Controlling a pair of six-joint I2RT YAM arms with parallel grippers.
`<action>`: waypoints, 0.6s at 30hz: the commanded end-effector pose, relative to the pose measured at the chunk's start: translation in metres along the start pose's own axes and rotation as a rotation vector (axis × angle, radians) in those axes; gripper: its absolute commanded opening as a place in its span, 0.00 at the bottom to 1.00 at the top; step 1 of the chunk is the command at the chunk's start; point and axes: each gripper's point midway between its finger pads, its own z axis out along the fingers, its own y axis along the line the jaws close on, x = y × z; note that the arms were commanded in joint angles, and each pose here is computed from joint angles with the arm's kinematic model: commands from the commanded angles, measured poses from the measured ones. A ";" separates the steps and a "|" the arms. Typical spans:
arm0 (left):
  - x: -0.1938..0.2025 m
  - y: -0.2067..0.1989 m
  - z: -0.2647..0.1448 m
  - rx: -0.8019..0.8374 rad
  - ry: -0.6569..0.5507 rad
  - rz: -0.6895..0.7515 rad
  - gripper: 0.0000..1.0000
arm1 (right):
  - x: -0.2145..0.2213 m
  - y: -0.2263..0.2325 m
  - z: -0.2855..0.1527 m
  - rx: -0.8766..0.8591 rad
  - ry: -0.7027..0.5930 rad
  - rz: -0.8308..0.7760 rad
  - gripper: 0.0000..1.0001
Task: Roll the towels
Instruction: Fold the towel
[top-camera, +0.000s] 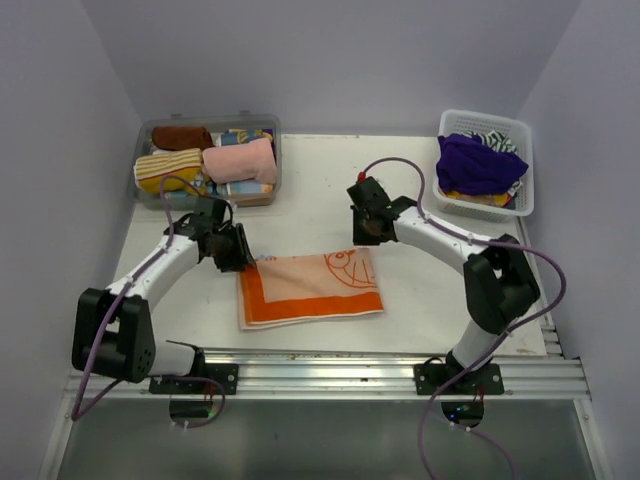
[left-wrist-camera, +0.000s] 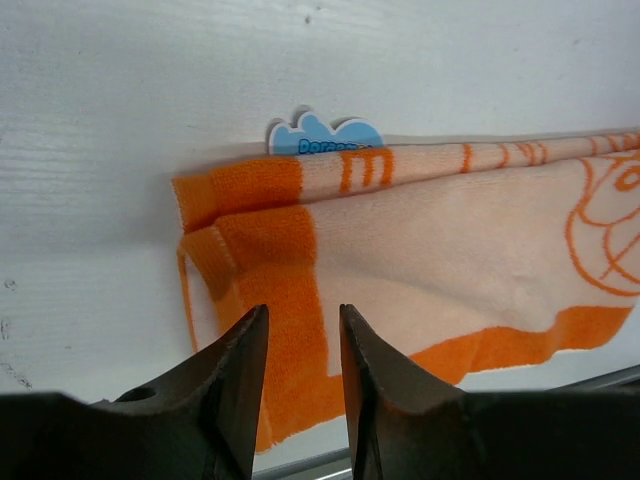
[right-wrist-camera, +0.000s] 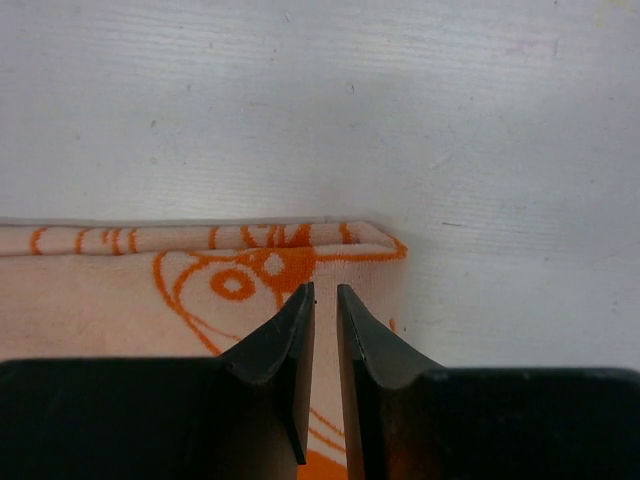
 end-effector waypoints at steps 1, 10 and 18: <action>-0.005 -0.017 -0.028 0.074 -0.055 0.015 0.38 | -0.026 0.012 -0.034 -0.099 -0.122 0.021 0.19; 0.039 -0.008 0.008 0.085 0.053 -0.011 0.36 | 0.009 0.019 -0.004 -0.139 -0.011 -0.023 0.22; 0.045 0.006 0.015 0.030 0.072 -0.009 0.38 | 0.023 0.005 0.014 -0.053 0.045 -0.041 0.22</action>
